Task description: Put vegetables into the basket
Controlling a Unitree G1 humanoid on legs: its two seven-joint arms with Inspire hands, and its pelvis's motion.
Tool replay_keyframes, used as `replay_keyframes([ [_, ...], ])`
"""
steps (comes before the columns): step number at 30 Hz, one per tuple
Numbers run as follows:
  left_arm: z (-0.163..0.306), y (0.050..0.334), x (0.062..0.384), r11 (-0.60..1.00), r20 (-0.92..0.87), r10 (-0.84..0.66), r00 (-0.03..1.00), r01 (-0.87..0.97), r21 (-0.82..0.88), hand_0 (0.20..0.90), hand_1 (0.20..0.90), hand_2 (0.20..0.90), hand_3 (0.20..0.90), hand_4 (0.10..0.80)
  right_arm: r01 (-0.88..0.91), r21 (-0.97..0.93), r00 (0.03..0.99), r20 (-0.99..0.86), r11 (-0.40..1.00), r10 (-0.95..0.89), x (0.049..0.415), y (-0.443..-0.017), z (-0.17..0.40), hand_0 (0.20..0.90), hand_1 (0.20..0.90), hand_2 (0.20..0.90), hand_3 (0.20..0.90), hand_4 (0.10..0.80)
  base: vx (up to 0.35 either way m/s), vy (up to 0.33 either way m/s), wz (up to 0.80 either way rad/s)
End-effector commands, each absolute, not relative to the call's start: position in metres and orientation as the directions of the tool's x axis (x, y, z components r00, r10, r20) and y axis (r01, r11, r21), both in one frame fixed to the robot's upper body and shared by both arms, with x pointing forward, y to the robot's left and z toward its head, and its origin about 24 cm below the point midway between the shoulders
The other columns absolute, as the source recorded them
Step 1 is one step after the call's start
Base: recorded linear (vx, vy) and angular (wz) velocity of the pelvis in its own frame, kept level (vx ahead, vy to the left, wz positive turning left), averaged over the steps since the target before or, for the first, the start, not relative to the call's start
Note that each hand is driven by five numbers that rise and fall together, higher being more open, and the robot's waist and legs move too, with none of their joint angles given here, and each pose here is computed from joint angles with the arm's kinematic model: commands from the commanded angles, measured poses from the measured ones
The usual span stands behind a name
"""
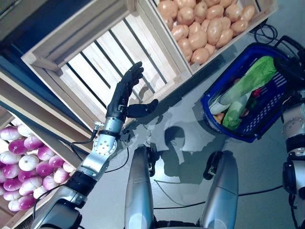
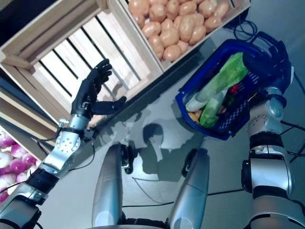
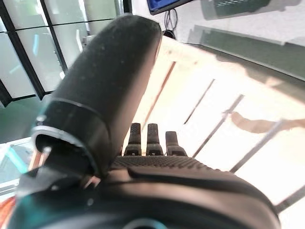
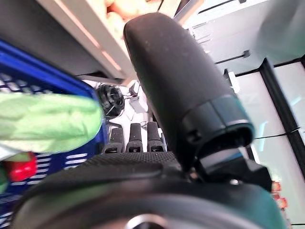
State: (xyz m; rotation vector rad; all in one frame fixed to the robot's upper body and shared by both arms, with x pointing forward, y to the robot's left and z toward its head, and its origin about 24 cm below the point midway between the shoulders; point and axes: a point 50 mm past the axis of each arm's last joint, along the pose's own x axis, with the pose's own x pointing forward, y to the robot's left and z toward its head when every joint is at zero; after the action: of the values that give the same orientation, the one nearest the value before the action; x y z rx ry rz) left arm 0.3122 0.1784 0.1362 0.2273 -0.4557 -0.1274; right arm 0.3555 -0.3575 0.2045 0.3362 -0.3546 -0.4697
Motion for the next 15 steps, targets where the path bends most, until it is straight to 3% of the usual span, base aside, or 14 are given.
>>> replay_keyframes([
  [1,0.168,0.179,0.304,0.974,0.591,-0.194,0.783,0.081,0.212,0.9,0.9,0.9,0.9,0.8,0.406,0.353,0.798,0.313,0.843,-0.515,0.338,-0.379,0.21,0.9,0.9,0.9,0.9,0.8,0.079,-0.002,-0.02],
  [7,0.157,0.181,0.307,0.965,0.532,-0.211,0.82,0.087,0.248,0.9,0.9,0.9,0.9,0.8,0.374,0.382,0.827,0.274,0.845,-0.49,0.334,-0.38,0.188,0.9,0.9,0.9,0.9,0.8,0.089,-0.023,-0.01],
  [13,0.108,0.182,0.303,0.954,0.331,-0.215,0.919,0.126,0.271,0.9,0.9,0.9,0.9,0.8,0.241,0.389,0.93,0.168,0.889,-0.326,0.343,-0.327,0.129,0.9,0.9,0.9,0.9,0.8,0.243,-0.007,-0.09],
  [15,0.081,0.183,0.292,0.946,0.239,-0.219,0.946,0.146,0.289,0.9,0.9,0.9,0.9,0.8,0.205,0.417,0.961,0.085,0.886,-0.262,0.33,-0.3,0.082,0.9,0.9,0.9,0.9,0.8,0.294,0.04,-0.25],
])
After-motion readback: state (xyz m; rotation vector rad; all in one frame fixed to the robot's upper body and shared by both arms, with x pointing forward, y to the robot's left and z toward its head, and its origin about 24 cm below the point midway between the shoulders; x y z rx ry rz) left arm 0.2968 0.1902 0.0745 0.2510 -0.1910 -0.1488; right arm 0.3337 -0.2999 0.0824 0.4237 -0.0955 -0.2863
